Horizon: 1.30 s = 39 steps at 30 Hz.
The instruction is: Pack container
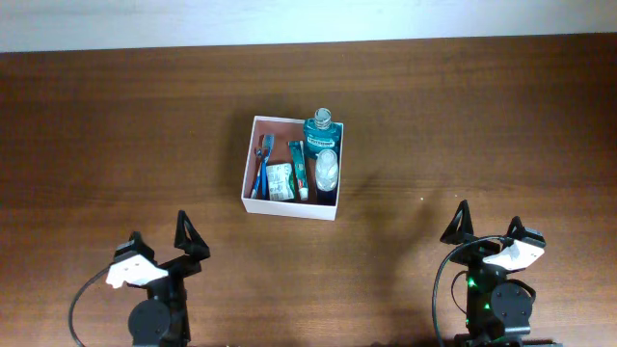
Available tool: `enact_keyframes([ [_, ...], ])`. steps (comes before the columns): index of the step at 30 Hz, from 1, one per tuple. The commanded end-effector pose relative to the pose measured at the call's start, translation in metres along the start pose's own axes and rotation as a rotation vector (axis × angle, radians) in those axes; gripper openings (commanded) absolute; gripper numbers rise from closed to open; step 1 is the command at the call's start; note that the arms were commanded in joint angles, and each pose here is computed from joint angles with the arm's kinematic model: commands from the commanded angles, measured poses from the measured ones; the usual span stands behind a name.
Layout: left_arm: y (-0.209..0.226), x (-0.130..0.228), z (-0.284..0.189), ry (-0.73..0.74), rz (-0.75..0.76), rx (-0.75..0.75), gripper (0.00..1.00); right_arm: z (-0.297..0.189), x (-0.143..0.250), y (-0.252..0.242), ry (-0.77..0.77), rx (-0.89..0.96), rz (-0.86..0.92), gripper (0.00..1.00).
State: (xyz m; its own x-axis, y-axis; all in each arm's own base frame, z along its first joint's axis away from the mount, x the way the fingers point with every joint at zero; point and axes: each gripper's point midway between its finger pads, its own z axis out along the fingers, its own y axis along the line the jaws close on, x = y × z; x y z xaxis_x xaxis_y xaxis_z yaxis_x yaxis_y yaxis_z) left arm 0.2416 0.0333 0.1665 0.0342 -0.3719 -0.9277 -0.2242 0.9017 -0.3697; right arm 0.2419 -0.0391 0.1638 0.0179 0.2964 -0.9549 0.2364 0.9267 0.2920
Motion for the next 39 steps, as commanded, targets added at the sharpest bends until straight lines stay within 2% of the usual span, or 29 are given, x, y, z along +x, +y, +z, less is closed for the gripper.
enact_keyframes([
  [1,0.0038,0.0015,0.0006,-0.007,0.153,-0.014,0.99,-0.0002,0.0030,0.0023,0.005,-0.015,-0.007,0.99],
  [7,0.0036,0.0017,0.0006,-0.006,0.292,-0.013,0.99,-0.0002,0.0030,0.0023,0.005,-0.015,-0.007,0.99],
  [13,-0.0033,0.0053,0.0005,0.008,0.295,0.030,0.99,-0.0002,0.0030,0.0023,0.005,-0.015,-0.007,0.99],
  [39,-0.0031,0.0056,0.0006,0.009,0.295,0.030,0.99,-0.0002,0.0030,0.0023,0.005,-0.015,-0.007,0.99],
])
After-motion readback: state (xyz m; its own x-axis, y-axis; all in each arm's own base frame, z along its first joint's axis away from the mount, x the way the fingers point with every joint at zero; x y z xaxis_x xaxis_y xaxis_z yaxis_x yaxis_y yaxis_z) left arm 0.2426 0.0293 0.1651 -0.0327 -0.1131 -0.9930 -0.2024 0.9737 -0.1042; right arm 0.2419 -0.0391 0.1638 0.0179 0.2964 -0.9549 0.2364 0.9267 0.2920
